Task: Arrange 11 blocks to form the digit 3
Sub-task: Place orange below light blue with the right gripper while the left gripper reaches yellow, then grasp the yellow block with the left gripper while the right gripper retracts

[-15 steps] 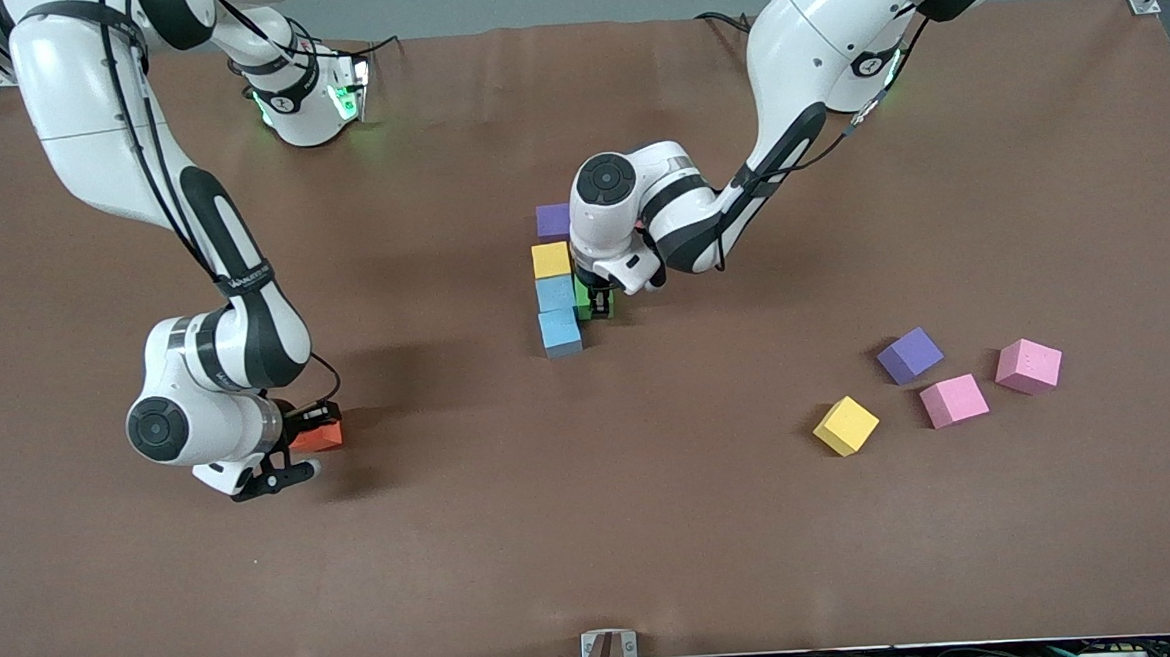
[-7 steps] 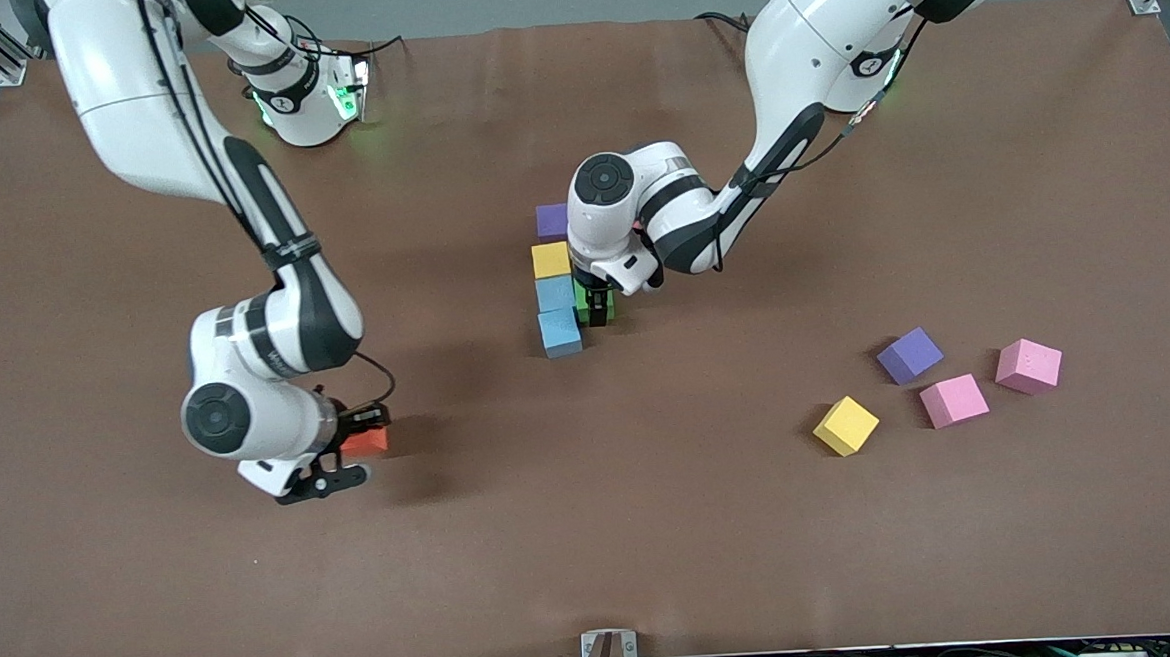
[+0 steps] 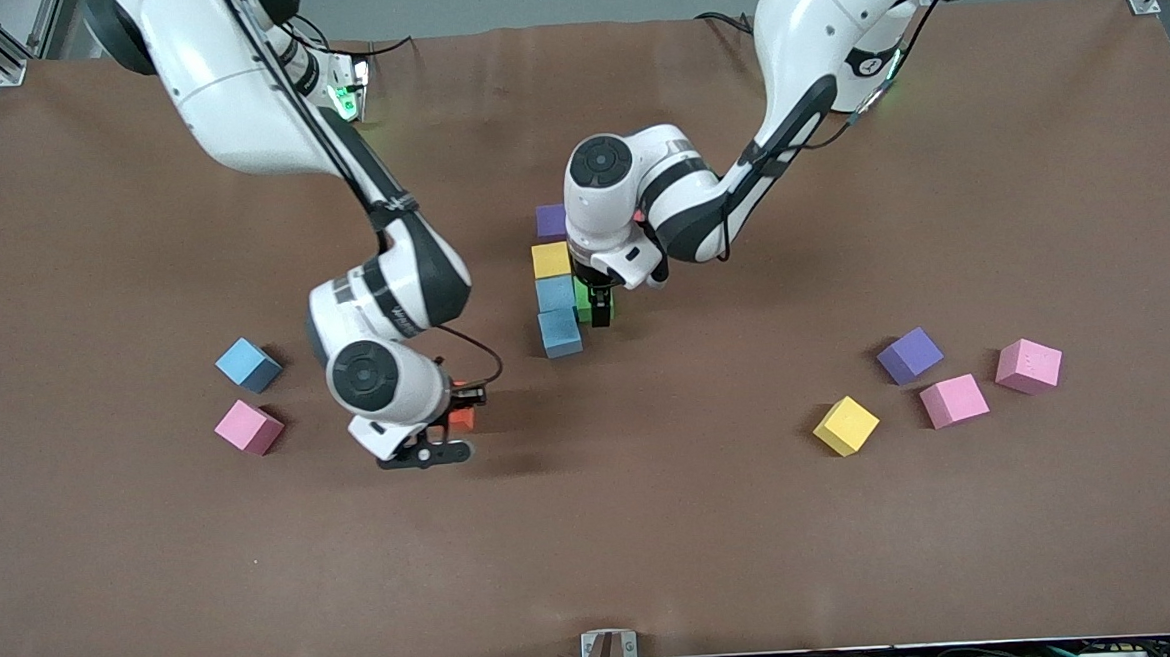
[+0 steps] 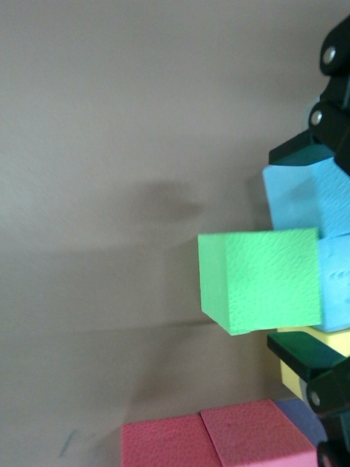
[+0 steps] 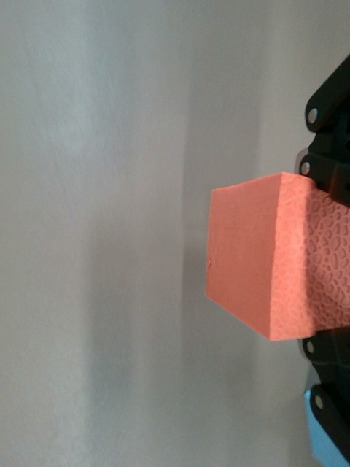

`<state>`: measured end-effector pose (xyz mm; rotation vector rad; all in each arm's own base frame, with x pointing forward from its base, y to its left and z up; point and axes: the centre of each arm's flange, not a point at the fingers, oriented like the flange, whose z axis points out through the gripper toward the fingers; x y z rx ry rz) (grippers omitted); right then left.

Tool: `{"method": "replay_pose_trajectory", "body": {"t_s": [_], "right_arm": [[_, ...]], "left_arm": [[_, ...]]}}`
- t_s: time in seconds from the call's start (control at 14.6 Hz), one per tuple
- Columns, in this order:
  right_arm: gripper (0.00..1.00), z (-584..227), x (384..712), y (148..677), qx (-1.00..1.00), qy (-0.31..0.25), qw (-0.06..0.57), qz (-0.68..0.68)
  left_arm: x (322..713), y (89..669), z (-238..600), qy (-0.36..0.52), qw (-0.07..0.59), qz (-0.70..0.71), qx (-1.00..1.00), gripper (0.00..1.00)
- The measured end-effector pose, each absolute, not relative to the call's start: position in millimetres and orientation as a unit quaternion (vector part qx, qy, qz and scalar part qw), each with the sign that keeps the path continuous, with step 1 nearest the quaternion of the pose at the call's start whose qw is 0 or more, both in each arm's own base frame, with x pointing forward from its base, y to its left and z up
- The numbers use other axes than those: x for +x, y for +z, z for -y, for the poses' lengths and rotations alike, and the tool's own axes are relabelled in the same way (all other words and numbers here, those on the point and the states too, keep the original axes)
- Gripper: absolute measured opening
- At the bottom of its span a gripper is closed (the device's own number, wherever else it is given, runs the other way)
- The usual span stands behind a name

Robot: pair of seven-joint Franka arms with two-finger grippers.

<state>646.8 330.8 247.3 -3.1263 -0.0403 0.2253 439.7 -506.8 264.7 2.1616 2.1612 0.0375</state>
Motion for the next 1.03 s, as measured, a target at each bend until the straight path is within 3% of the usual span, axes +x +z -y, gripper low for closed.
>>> {"method": "replay_pose_trajectory", "body": {"t_s": [0.34, 0.82, 1.03], "right_arm": [[0.57, -376.6, 639.8, 221.4, -0.999, 0.051, 0.013, 0.011], [0.57, -424.0, 617.6, 215.2, -0.999, 0.027, 0.027, 0.028], [0.57, -442.9, 603.8, 202.9, -0.999, 0.027, 0.026, 0.037]], "left_arm": [[461.6, 324.5, 467.9, 0.066, 0.02, -0.673, 0.737, 1.0], [578.4, 351.1, 312.3, 0.074, -0.028, -0.604, 0.793, 1.0], [620.4, 373.5, 243.6, 0.038, -0.014, -0.557, 0.83, 1.0]]}}
